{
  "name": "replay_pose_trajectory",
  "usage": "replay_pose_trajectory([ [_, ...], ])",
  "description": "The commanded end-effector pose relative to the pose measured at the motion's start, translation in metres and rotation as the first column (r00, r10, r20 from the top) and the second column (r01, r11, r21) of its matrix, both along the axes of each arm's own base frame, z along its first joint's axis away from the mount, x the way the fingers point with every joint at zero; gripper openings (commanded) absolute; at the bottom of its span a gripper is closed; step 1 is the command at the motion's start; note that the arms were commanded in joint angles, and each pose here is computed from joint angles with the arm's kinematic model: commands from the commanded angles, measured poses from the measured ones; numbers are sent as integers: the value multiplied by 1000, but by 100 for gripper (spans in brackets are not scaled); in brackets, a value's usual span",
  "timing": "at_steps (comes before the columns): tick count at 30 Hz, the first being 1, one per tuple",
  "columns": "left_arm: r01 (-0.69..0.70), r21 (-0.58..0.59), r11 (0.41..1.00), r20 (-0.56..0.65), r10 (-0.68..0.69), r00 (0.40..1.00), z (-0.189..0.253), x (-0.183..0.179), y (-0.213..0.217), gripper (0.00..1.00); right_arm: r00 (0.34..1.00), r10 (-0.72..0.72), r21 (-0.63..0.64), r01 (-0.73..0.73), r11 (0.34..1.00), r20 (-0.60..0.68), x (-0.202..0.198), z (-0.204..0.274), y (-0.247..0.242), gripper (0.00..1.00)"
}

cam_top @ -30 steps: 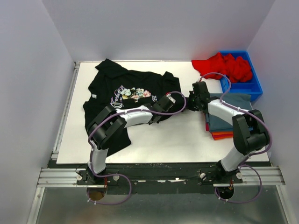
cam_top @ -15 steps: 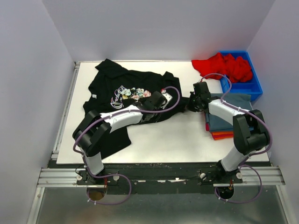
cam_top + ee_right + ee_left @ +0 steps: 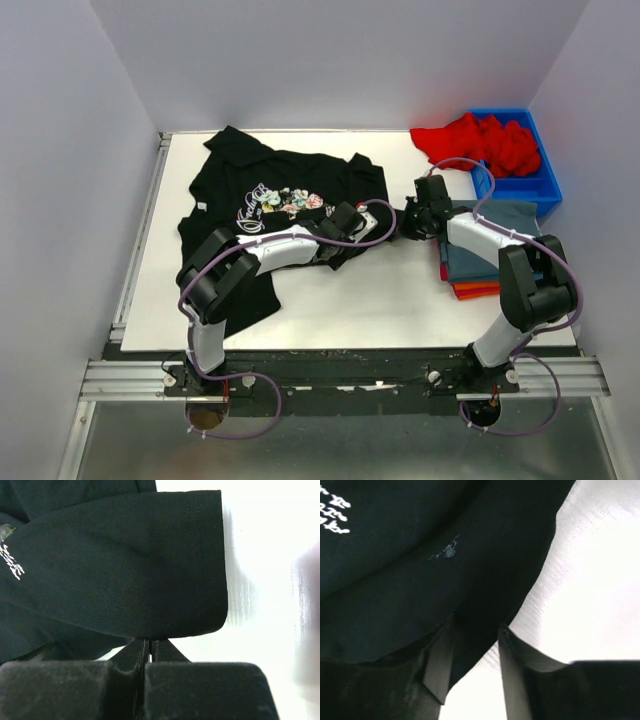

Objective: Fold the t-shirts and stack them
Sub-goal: Flatten out the tshirt

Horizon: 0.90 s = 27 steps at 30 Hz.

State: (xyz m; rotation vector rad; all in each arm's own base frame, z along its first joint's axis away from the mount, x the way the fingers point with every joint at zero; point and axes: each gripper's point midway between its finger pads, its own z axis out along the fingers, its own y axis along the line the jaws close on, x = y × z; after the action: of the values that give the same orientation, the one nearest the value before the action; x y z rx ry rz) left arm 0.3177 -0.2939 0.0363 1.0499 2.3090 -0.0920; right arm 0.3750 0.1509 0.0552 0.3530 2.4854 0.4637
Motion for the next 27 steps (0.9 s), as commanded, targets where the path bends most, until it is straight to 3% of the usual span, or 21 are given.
replay_pose_trajectory([
  [1, 31, 17, 999, -30, -31, 999, -8, -2, -4, 56, 1000, 7, 18, -7, 1000, -9, -2, -3, 0, 1],
  [6, 42, -3, 999, -39, -42, 998, -7, -3, -8, 64, 1000, 9, 23, -9, 1000, -12, -1, -4, 0, 1],
  [12, 63, -31, 998, -49, -65, 997, -6, -6, -12, 61, 1000, 11, 23, -11, 1000, -13, -1, -5, 1, 1],
  [15, 51, 9, 999, -67, -50, 996, -17, -4, -8, 51, 1000, 11, 21, -10, 1000, -16, -1, -7, 0, 1],
  [17, 33, 43, 999, -92, -29, 995, -26, -2, -6, 38, 1000, 12, 22, -11, 1000, -18, -1, -7, 0, 1],
  [21, 38, 63, 997, -155, -28, 987, -39, -5, -9, 40, 1000, 8, 22, -8, 1000, -8, -1, -5, -1, 1],
  [23, 46, 55, 997, -167, -37, 985, -39, -8, -11, 22, 1000, 2, 18, -2, 1000, -2, -1, -3, -2, 1],
  [24, 38, 52, 998, -162, -29, 986, -37, -6, -10, 2, 1000, -3, 17, 3, 1000, -2, -1, -3, -3, 1],
  [27, -1, 36, 999, -142, 6, 990, -29, 0, -7, 0, 1000, -11, 12, 11, 1000, -4, -4, -4, -6, 1],
])
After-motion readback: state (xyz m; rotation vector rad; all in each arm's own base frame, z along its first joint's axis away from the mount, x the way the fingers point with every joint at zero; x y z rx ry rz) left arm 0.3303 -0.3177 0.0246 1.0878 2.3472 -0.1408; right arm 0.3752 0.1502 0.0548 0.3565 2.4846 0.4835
